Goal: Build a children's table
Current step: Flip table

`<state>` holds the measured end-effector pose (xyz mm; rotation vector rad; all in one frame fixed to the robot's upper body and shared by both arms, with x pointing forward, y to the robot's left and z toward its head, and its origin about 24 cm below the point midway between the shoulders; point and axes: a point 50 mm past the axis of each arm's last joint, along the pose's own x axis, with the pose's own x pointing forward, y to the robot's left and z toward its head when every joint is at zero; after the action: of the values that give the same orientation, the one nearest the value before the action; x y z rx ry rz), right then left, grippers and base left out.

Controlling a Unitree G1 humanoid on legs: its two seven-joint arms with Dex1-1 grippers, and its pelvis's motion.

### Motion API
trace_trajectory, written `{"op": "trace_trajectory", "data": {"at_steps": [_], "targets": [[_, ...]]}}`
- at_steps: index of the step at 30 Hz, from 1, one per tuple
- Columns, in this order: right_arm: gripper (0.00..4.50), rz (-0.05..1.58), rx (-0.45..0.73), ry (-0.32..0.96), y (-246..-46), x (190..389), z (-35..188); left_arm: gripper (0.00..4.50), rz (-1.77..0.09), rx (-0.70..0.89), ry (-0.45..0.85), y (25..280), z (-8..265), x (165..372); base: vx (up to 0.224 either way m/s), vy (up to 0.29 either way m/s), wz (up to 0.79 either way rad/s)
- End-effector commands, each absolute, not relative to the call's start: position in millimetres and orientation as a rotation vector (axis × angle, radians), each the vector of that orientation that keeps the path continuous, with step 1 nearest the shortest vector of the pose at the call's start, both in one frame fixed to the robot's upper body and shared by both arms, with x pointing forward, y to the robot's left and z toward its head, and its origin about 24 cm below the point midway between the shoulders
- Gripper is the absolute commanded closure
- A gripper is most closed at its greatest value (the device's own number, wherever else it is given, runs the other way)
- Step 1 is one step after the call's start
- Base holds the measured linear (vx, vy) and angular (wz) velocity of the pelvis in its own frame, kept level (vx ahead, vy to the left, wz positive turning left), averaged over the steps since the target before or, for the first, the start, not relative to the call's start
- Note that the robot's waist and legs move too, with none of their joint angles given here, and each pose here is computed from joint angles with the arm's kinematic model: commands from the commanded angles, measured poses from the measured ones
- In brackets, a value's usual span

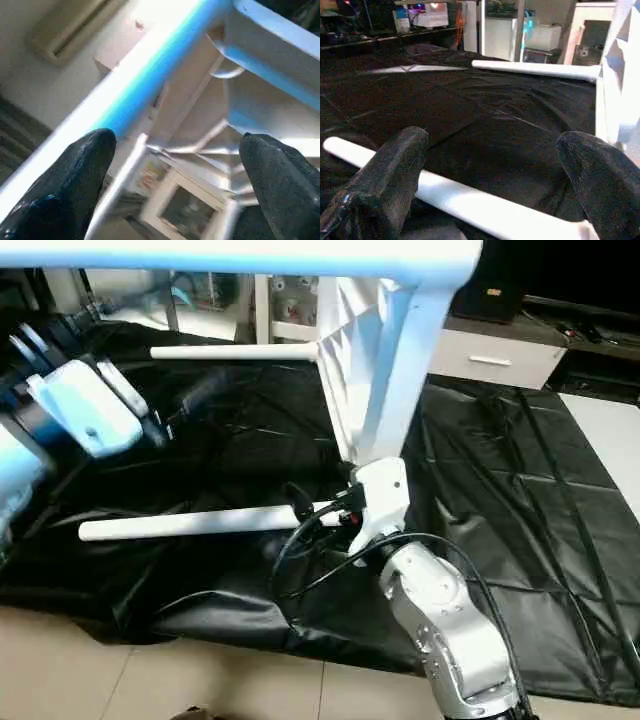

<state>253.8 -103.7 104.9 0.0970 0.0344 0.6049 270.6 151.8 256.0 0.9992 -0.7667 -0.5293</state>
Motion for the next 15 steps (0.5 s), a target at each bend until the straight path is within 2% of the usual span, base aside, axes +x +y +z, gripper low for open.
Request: {"op": "trace_trajectory", "data": {"at_steps": [1, 6, 10, 15], "targets": [[0.06, 0.659, 0.124, -0.008, -98.9, 250.1, 111.2, 0.0, -0.474, 1.07, -0.853, 156.2, 270.1, 271.0, 0.0, 0.0, 0.0], [0.06, 0.748, 0.242, -0.117, -92.9, 241.1, 125.6, 0.0, -0.406, 1.154, -0.899, 162.7, 278.0, 276.2, 0.0, 0.0, 0.0], [0.06, 0.785, 0.239, -0.185, -91.5, 235.7, 133.5, 0.0, -0.34, 1.226, -0.896, 169.8, 282.2, 284.3, 0.0, 0.0, 0.0], [0.06, 0.774, 0.23, -0.235, -92.6, 235.8, 138.4, 0.0, -0.334, 1.319, -0.82, 181.8, 277.7, 299.4, 0.0, 0.0, 0.0]]}}
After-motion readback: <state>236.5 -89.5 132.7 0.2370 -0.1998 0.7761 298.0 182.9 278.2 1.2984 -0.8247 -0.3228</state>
